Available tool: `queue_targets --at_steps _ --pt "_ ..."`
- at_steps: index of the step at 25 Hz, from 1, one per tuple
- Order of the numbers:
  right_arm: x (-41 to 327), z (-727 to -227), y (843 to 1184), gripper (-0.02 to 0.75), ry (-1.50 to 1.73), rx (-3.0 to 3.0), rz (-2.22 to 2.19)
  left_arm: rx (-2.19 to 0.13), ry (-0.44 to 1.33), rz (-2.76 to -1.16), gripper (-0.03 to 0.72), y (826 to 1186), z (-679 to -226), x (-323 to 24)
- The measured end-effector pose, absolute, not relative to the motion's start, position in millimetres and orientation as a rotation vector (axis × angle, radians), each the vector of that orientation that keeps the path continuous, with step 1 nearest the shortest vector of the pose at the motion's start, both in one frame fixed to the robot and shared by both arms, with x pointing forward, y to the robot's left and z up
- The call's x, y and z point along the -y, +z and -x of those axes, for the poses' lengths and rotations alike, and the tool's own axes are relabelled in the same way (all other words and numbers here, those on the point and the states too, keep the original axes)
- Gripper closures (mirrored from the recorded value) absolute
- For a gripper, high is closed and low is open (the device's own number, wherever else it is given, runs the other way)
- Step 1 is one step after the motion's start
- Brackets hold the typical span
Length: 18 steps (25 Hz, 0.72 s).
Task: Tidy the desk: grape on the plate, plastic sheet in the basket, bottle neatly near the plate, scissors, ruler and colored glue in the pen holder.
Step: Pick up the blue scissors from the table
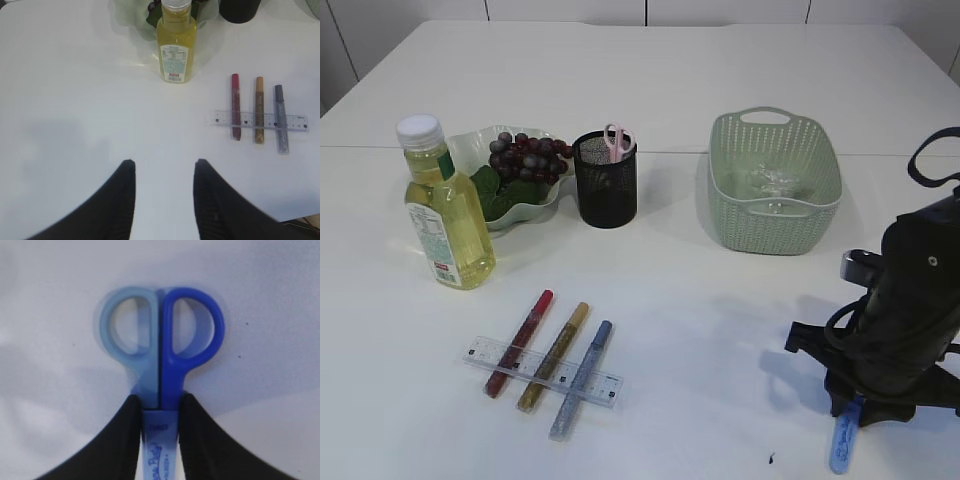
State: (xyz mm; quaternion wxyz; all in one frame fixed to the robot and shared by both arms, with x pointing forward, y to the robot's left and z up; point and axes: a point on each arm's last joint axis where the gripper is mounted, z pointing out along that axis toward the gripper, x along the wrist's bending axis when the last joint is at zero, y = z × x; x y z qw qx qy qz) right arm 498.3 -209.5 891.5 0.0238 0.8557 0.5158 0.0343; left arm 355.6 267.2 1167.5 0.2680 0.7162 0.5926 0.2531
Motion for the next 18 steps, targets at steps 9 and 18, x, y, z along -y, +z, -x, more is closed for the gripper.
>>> queue_targets --at_steps 9,18 --pt "207.0 -494.0 891.4 0.512 0.064 -1.796 -2.575 -1.599 0.683 -1.932 0.399 1167.5 -355.6 -267.2" --pt "204.3 -492.5 894.6 0.512 -0.057 -2.131 -2.389 -1.599 0.683 -1.932 0.399 1167.5 -355.6 -267.2"
